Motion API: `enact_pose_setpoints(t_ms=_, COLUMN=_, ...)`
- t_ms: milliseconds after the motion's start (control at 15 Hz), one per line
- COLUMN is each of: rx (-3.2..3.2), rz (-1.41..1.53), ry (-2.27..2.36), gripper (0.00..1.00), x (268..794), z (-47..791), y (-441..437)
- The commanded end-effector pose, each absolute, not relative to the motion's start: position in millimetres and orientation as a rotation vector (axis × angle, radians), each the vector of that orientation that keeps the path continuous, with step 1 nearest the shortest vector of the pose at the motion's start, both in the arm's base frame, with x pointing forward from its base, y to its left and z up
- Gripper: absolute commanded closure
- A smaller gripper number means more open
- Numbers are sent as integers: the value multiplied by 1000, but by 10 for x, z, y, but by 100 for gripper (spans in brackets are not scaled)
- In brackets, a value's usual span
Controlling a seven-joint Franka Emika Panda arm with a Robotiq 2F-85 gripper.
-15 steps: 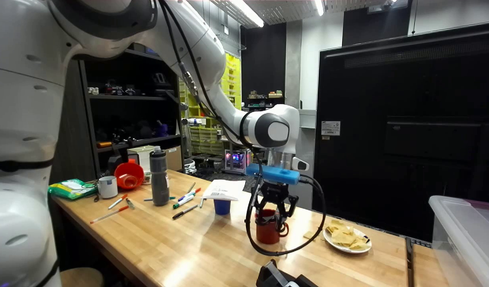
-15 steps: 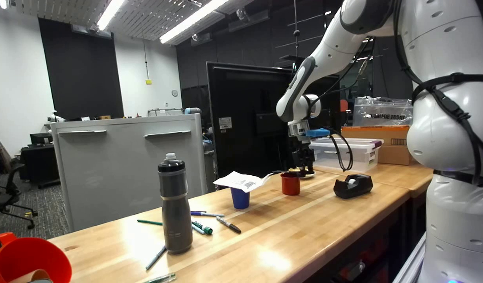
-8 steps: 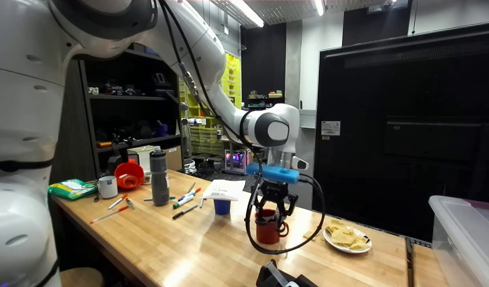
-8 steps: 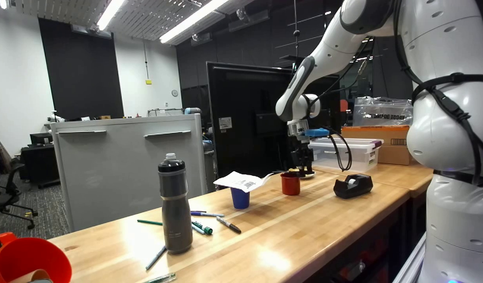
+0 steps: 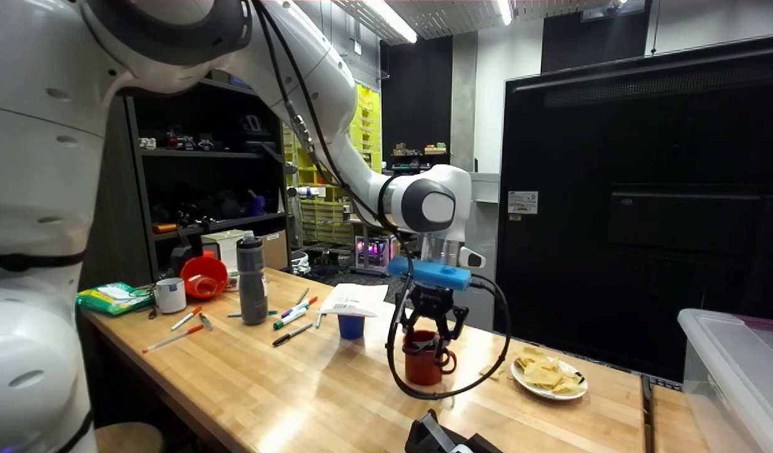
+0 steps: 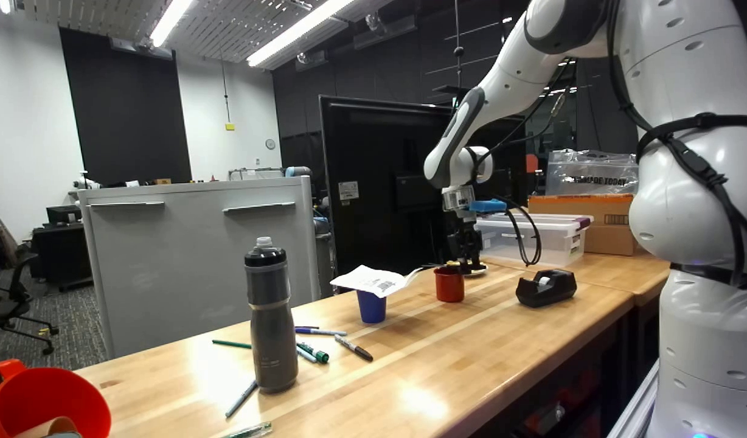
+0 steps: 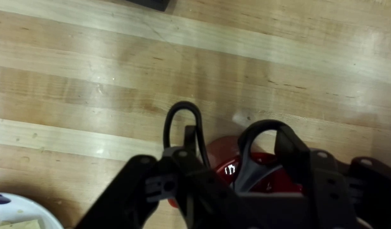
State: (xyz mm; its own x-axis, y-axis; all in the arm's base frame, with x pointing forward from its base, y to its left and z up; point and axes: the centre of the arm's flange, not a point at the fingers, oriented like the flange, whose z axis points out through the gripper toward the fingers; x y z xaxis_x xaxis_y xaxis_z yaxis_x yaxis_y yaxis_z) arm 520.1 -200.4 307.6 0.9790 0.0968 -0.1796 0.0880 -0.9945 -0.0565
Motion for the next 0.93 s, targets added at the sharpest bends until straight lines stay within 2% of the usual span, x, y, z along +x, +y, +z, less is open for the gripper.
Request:
enact_pose_setpoints(t_ms=0, rx=-3054, rz=288, ry=-149, gripper=34, x=5228, z=3060, y=-2022)
enact_pose_setpoints(t_ms=267, rx=-3048, rz=299, ry=-148, gripper=36, x=5234, z=3006, y=-2032)
enact_pose_setpoints(t_ms=333, rx=-3047, rz=299, ry=-148, gripper=55, x=5233, z=3002, y=-2036)
enact_pose_setpoints(t_ms=400, rx=-3047, rz=300, ry=-147, gripper=60, x=5232, z=3002, y=-2040)
enact_pose_setpoints(t_ms=600, rx=-3048, rz=299, ry=-147, gripper=58, x=5231, z=3005, y=-2052)
enact_pose_setpoints(t_ms=867, rx=-3048, rz=296, ry=-143, gripper=46, x=5235, z=3009, y=-2077)
